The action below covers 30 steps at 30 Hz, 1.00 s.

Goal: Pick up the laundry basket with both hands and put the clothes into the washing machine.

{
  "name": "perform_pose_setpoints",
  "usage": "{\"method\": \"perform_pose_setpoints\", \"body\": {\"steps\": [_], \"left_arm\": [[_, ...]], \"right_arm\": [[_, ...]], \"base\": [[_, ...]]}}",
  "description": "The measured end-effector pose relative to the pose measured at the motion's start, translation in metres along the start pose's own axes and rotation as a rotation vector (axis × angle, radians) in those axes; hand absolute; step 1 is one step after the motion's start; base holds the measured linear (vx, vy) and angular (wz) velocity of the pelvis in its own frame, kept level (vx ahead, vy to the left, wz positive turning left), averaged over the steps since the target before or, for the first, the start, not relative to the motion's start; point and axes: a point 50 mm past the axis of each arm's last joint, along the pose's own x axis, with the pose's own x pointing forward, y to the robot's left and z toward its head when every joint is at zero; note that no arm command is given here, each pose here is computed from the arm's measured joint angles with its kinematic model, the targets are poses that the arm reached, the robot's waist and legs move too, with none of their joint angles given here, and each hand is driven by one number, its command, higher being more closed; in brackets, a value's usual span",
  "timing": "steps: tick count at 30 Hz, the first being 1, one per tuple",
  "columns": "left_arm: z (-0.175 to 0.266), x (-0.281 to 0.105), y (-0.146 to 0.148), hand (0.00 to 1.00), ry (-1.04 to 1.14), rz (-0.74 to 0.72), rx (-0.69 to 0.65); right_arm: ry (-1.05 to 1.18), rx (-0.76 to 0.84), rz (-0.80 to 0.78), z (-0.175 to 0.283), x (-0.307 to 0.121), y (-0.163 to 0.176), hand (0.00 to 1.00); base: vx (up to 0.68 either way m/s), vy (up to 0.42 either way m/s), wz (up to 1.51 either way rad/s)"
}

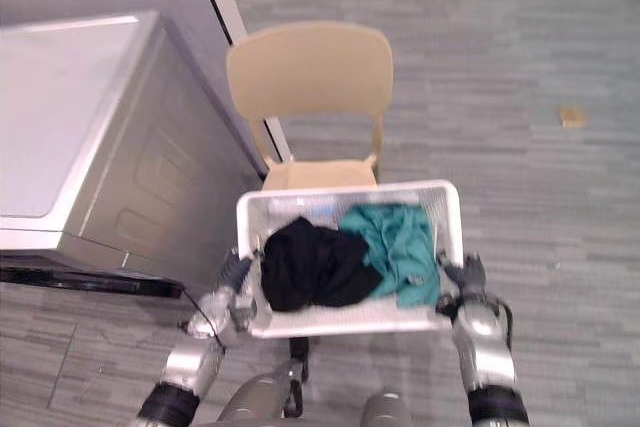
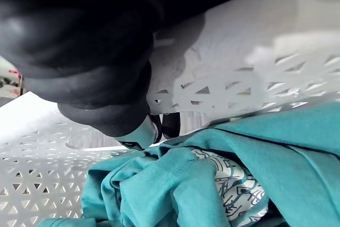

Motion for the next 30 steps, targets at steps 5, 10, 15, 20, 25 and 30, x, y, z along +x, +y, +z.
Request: {"method": "perform_pose_setpoints", "body": {"steps": [5,10,15,20,25,30], "left_arm": [[0.073,0.046,-0.004,1.00,-0.181,0.046,-0.022],[0.144,0.076,-0.007,1.00,-0.307,0.065,-0.011],[0.217,0.087,-0.002,1.00,-0.437,0.101,0.018],[0.253,0.084,0.006,1.00,-0.518,0.125,0.024],[0.268,0.081,0.007,1.00,-0.548,0.128,0.019],[0.271,0.081,0.015,1.00,-0.539,0.155,0.003]], "right_arm": [[-0.205,0.003,0.037,0.097,0.046,0.027,1.00],[-0.326,-0.007,0.025,0.166,0.059,0.041,1.00],[-0.420,0.045,0.033,0.216,0.057,0.056,1.00],[-0.526,0.070,0.049,0.242,0.044,0.067,1.00],[-0.590,0.066,0.060,0.255,0.038,0.067,1.00],[-0.631,0.044,0.084,0.259,0.033,0.074,1.00]], "base": [[-0.06,-0.044,-0.04],[-0.03,-0.052,-0.04],[-0.04,-0.030,-0.07],[-0.07,-0.024,-0.16],[-0.05,0.035,-0.05],[0.00,0.024,-0.03]]}}
